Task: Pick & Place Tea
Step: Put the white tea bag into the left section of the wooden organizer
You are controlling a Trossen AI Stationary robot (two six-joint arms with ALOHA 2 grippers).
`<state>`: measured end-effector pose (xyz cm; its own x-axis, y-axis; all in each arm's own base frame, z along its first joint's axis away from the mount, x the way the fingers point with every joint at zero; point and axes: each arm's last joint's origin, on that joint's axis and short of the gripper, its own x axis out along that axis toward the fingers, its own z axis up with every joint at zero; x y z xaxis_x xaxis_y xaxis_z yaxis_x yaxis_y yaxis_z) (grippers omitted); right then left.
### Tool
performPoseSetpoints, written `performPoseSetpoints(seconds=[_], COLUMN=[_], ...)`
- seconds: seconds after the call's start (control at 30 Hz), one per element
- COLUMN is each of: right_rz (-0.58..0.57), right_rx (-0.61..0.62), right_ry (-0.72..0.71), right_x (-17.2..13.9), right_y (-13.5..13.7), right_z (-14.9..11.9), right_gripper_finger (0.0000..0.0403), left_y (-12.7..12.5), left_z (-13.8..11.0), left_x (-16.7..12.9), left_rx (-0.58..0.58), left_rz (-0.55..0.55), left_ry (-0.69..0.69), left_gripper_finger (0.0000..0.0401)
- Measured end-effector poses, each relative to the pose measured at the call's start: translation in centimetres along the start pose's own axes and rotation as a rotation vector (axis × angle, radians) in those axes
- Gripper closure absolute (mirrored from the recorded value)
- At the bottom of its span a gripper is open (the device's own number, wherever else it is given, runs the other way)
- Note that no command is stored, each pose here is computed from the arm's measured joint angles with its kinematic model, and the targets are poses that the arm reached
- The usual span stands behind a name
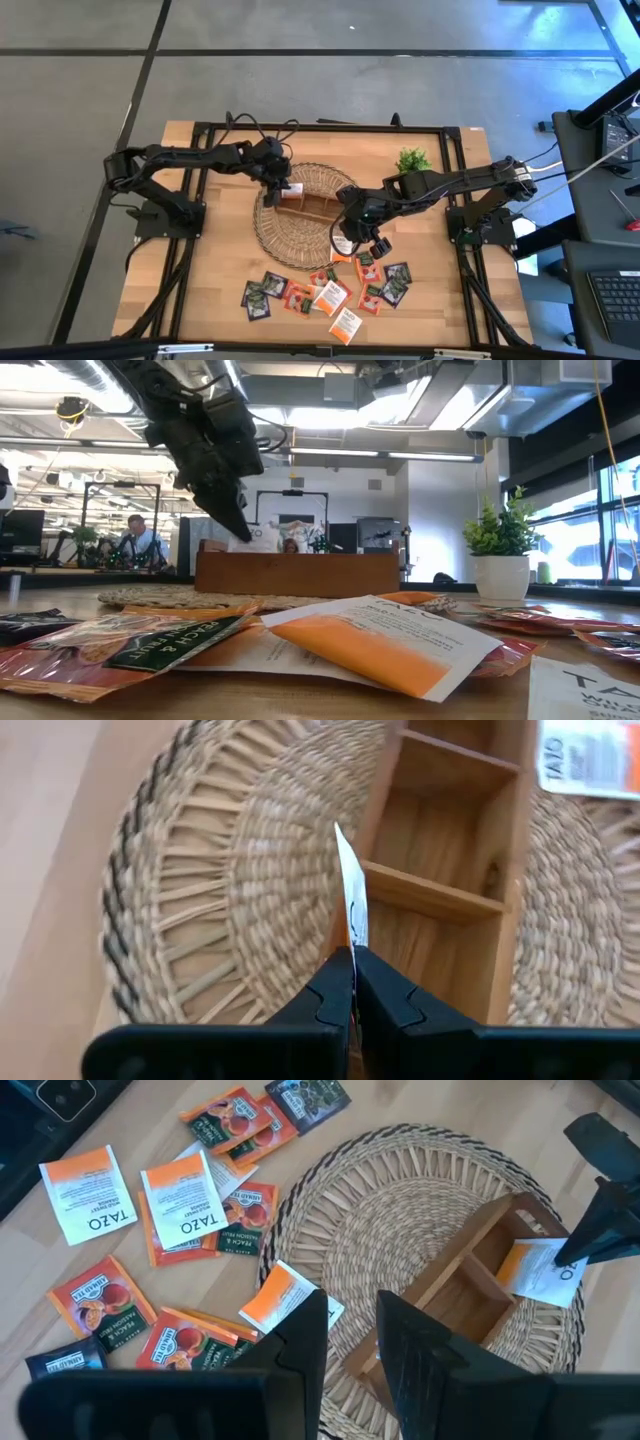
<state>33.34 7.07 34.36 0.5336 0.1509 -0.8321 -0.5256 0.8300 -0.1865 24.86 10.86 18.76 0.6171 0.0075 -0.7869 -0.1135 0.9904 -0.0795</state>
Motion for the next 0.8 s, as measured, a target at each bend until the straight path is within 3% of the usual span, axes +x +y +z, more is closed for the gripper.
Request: performPoseSetpoints(seconds=[0.27, 0.8], right_rz=[0.000, 0.000], right_rx=[0.000, 0.000], right_ry=[0.000, 0.000], right_x=[0.00, 0.00], right_y=[0.00, 0.00], right_z=[0.00, 0.00], right_gripper_finger=[0.0311, 0.0311], left_y=[-0.21, -0.59], left_z=[0.01, 0.05], left_x=[0.05, 0.17], left_rx=[-0.073, 0.020], left_rz=[-0.006, 0.018], left_ry=[0.004, 0.015], left_gripper_finger=[0.0397, 0.0360])
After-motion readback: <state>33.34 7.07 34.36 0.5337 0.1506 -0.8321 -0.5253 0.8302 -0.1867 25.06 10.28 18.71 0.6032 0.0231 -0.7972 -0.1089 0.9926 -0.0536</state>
